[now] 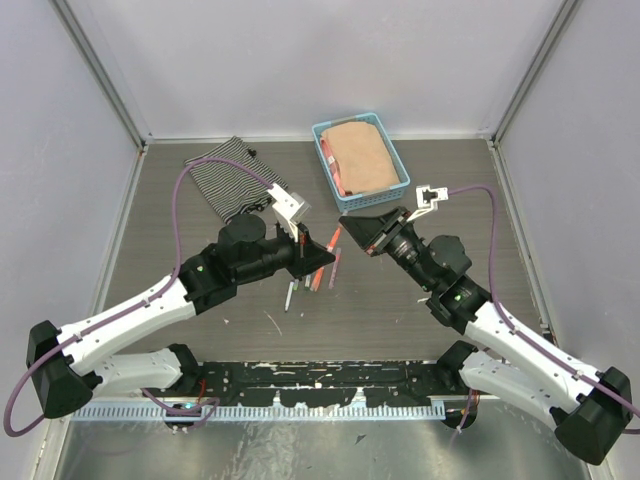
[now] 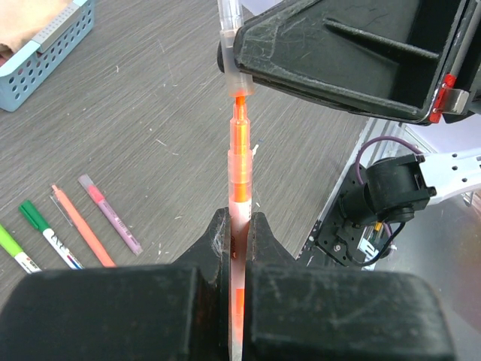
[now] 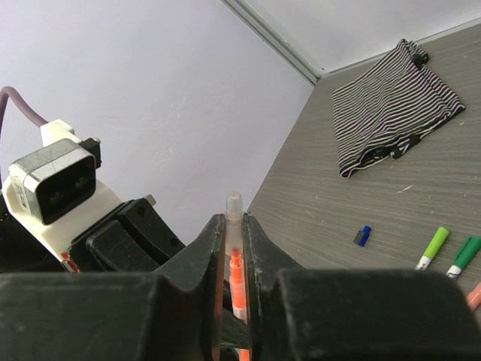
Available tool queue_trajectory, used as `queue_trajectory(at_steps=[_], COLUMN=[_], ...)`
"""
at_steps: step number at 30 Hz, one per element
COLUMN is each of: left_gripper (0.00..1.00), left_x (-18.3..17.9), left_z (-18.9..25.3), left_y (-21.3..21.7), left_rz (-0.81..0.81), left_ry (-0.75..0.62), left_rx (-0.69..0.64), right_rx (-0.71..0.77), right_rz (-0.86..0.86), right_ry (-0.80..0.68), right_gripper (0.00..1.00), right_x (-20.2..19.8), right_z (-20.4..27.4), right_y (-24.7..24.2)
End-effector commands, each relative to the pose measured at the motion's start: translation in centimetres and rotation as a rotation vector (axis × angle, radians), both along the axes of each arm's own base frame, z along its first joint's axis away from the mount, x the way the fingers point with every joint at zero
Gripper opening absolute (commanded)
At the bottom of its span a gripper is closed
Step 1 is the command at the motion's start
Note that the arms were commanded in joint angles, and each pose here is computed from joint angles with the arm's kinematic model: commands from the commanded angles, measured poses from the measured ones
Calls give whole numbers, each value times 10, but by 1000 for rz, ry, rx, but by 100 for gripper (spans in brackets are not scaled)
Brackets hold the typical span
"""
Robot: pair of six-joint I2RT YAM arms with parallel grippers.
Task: Insert the pens into the pen caps
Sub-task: Insert the pen cap onto the pen.
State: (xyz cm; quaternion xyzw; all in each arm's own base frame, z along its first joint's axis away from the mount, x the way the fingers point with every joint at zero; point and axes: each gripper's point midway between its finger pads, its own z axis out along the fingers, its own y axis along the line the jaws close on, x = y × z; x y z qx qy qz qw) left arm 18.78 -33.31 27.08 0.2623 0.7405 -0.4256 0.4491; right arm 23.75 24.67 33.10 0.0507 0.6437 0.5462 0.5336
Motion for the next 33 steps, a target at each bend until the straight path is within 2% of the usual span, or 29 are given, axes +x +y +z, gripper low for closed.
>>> queue_trajectory(at_steps=[1,15,33], left_gripper=[0,0,0], left_x=[3,5,6], left_z=[19,19,25], left_y=[-3,-1,-5], left_rz=[5,20,19], left_ry=[-38,-39,-38], left_rx=[-46,-48,-72], right_rx=[27,8,-103], right_rz=[-9,26,66], right_ry=[-63,-61,-54], right_gripper=[0,0,1], right_x=[0,-5,-11], right_z=[28,20,-12], right_y=[-2,3,13])
